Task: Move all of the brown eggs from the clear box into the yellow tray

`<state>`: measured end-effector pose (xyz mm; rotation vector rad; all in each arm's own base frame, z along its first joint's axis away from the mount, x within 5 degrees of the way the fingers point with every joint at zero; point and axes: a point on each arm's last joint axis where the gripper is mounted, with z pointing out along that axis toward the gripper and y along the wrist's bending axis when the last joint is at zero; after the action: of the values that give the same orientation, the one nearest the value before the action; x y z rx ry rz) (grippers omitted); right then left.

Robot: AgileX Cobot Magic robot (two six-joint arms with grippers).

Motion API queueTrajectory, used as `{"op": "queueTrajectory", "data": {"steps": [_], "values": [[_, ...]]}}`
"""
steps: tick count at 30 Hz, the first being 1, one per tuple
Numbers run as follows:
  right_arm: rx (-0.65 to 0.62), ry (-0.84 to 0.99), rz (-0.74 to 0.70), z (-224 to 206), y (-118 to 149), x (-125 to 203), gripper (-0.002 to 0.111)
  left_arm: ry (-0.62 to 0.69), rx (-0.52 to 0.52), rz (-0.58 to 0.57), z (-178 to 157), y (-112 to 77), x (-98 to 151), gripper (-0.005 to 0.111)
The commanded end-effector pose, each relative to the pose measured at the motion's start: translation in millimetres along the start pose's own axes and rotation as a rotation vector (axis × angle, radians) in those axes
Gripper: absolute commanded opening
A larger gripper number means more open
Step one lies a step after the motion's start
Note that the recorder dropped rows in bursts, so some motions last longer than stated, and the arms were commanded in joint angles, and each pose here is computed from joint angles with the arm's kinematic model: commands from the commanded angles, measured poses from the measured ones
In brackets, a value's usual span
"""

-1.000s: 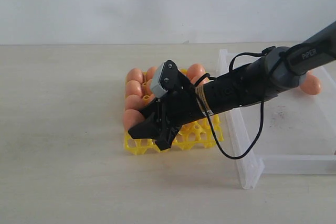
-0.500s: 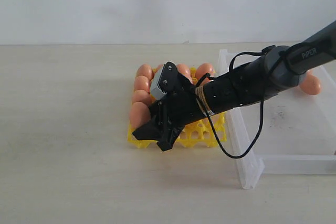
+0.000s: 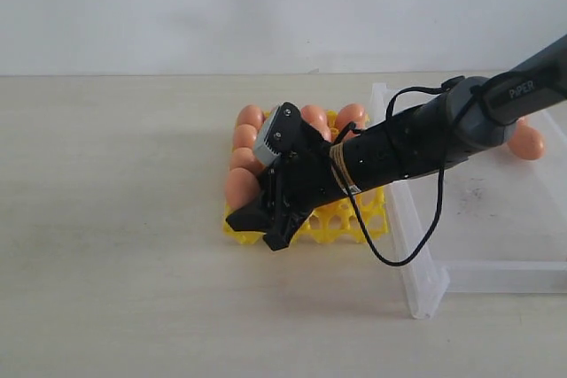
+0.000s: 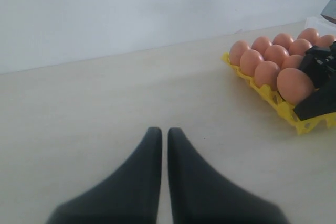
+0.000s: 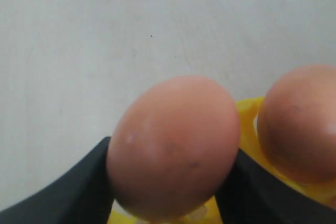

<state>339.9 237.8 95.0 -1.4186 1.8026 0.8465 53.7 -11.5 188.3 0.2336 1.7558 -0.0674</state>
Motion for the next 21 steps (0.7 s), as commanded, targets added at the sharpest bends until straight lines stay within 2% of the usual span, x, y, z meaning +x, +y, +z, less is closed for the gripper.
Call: {"op": "queueTrajectory", "data": {"steps": [1, 7, 9, 12, 21], "values": [[0.097, 0.069, 0.031, -2.9, -10.1, 10.5, 0.051, -0.007, -0.007, 0.006, 0.1, 0.4, 0.4, 0.004], [0.123, 0.027, 0.068, -3.0, -12.5, 6.9, 0.051, -0.007, -0.007, 0.006, 0.1, 0.4, 0.4, 0.004], [0.117, 0.012, 0.071, -2.9, -12.0, 5.5, 0.044, -0.007, -0.007, 0.006, 0.1, 0.4, 0.4, 0.004], [0.132, -0.007, 0.068, -3.1, -13.5, 3.8, 0.002, -0.007, -0.007, 0.006, 0.1, 0.4, 0.4, 0.004], [0.149, -0.176, 0.066, -4.7, -15.4, -11.3, 0.000, -0.007, -0.007, 0.006, 0.1, 0.4, 0.4, 0.004]]}}
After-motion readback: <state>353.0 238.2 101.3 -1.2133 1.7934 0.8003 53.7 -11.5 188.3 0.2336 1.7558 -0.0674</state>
